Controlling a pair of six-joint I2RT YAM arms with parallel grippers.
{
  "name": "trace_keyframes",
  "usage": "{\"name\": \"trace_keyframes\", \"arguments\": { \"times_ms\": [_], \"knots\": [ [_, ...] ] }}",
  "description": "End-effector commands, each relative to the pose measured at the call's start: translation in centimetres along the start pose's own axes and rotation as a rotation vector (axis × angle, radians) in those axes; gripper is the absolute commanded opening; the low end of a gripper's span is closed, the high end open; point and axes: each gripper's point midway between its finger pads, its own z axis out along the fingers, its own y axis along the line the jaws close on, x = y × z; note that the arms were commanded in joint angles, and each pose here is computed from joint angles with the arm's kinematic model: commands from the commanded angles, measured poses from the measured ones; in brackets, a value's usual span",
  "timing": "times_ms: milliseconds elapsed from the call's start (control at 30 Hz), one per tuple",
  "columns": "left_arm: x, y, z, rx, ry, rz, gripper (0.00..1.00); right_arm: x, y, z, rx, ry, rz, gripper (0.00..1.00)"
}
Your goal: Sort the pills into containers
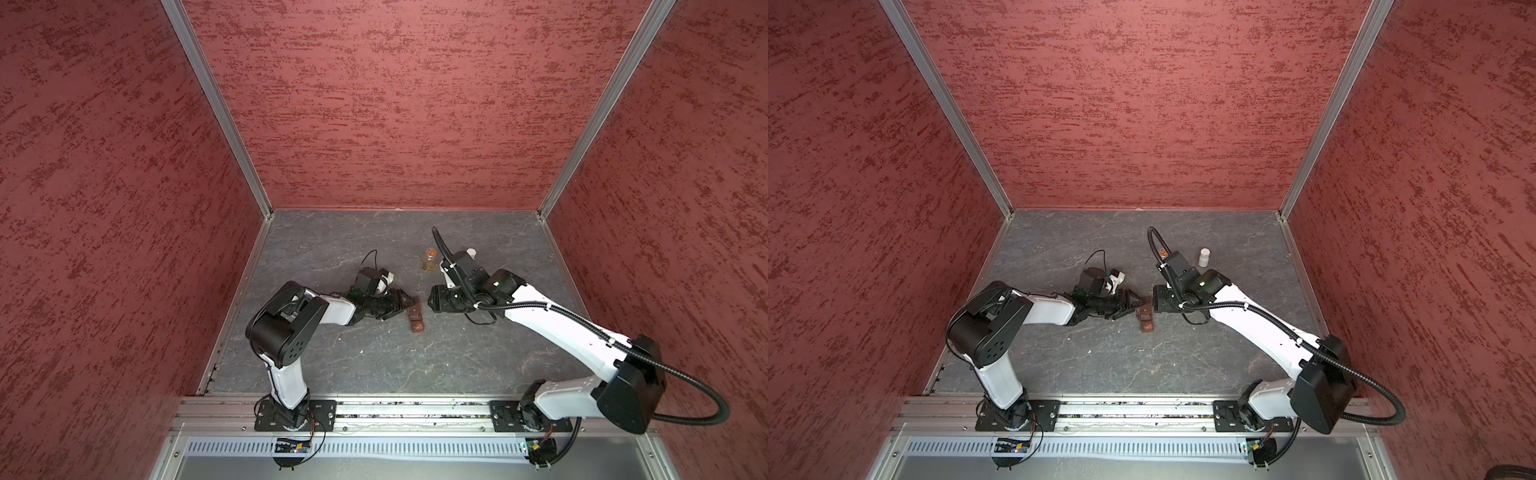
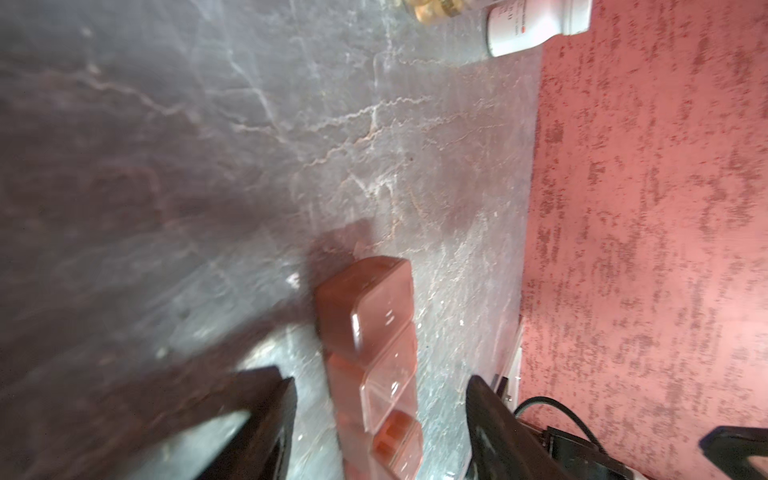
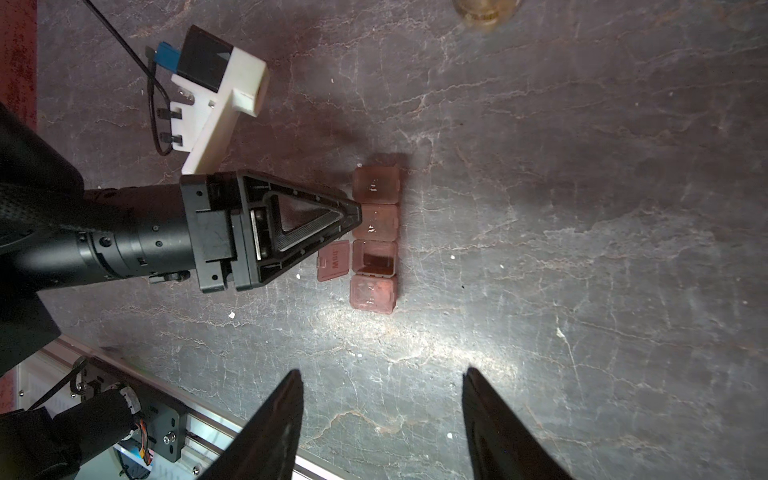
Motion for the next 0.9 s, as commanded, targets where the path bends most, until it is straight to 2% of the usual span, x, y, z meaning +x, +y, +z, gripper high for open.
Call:
{"name": "trace_keyframes", "arguments": {
  "times_ms": [0, 567, 733, 867],
  "knots": [
    [1.0, 1.0, -0.3, -0.098, 0.028, 0.035, 0.66, -0.2, -0.6, -0.4, 0.012, -0.028, 0.004, 0.63],
    [2.3, 2.4, -2.0, -0.206, 0.042, 0.065, 0.51, 0.2, -0.9, 0.0, 0.011, -0.021, 0.005, 0.63],
    [2.3, 2.7, -1.9, -0.213, 0.042, 0.062, 0.52, 0.0, -1.3, 0.4, 0.028, -0.016, 0.012, 0.63],
    [1.9, 1.4, -2.5, -0.175, 0.016, 0.090, 0.58, -0.8, -1.7, 0.5, 0.046, -0.025, 0.032, 0.63]
  ]
}}
